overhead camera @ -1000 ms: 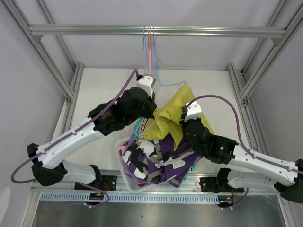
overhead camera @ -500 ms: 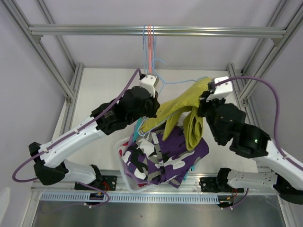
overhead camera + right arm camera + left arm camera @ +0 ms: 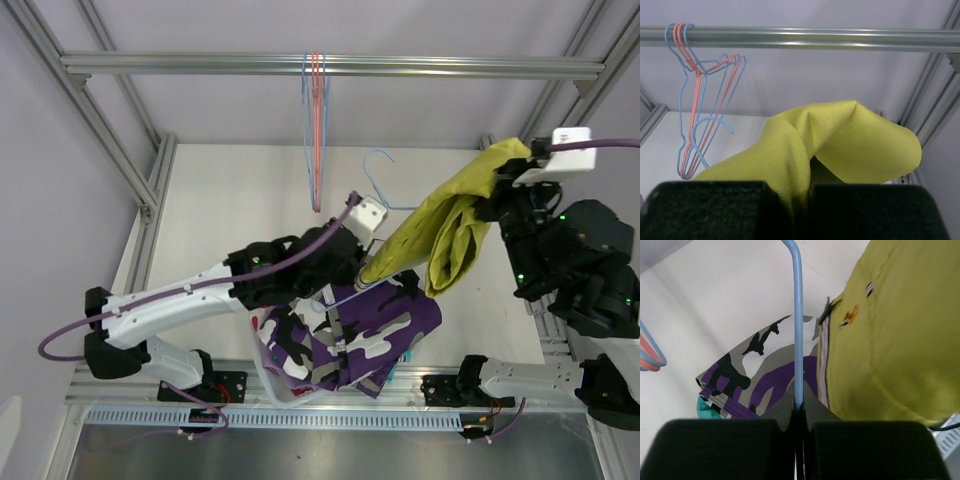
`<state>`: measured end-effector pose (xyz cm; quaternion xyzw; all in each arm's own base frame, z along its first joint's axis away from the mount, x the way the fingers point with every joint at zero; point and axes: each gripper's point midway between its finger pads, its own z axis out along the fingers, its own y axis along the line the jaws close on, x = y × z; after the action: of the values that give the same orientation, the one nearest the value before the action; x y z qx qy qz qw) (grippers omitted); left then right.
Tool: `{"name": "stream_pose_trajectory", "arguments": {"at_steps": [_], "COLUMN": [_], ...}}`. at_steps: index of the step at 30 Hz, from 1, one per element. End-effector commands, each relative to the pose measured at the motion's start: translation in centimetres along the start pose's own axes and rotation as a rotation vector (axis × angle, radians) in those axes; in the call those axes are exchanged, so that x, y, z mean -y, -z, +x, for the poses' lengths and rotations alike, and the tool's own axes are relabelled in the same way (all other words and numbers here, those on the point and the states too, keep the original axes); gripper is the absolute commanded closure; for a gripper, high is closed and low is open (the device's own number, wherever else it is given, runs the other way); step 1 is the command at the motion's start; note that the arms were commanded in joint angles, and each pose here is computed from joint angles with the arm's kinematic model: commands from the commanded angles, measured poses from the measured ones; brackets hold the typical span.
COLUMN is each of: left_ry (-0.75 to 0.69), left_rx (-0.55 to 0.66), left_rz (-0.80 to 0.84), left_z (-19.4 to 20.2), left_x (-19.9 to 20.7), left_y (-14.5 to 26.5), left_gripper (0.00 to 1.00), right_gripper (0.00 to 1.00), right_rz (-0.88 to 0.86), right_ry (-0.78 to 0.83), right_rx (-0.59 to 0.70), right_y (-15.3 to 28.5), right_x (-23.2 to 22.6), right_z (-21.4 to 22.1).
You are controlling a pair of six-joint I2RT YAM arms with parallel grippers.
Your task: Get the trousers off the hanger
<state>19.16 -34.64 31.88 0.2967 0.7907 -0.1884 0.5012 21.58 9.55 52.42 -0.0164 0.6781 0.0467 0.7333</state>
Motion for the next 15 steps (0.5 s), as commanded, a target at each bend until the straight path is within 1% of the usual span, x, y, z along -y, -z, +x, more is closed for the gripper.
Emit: {"name": "stream_pose_trajectory", "arguments": {"at_steps": [1,2,3,5,10,12,13,14,15], "left_ry": [-0.164,-0.192,-0.218,-0.287,-0.338,-0.388,-0.416,-0.461,-0.48], "left_rx": [0.012,0.009,0.015,0.014,0.025,0.02,0.039,0.032,0.042], "left_rz": [-0.014,-0.016,-0.072,-0.093,-0.137,-0.154,-0.167,-0.18,-0.191], "left_z": [0.3,0.7,0.7,1.3,1.7,2.2,1.8,2.8,2.9], "left_x": [1.9,2.3,1.9,2.6,2.5,2.5,2.5,2.7,2.8], "left_y": [-0.4,-0.5,-0.7,-0.9,-1.4,-1.8,-1.8,-2.1,-2.2], "left_gripper": [1.0,1.0,1.0,1.0,1.0,1.0,1.0,1.0,1.0], "right_gripper": [1.0,1.0,1.0,1.0,1.0,1.0,1.0,1.0,1.0], "right_rz": [0.055,0.062,0.069,0.078,0.108,0.111,0.111,0.114,0.114], "right_ry": [-0.142,-0.146,-0.15,-0.177,-0.204,-0.2,-0.202,-0.207,-0.206], "right_rx": [0.109,0.112,0.115,0.129,0.143,0.14,0.141,0.141,0.141], "right_y": [1.9,2.1,2.6,3.4,5.2,5.5,5.7,5.8,5.9], "right_x": [4.4,5.0,6.0,7.5,10.9,11.4,11.7,12.0,12.1], "right_z": [-5.2,-5.4,-5.6,-6.4,-7.1,-7.0,-7.0,-7.1,-7.0]}}
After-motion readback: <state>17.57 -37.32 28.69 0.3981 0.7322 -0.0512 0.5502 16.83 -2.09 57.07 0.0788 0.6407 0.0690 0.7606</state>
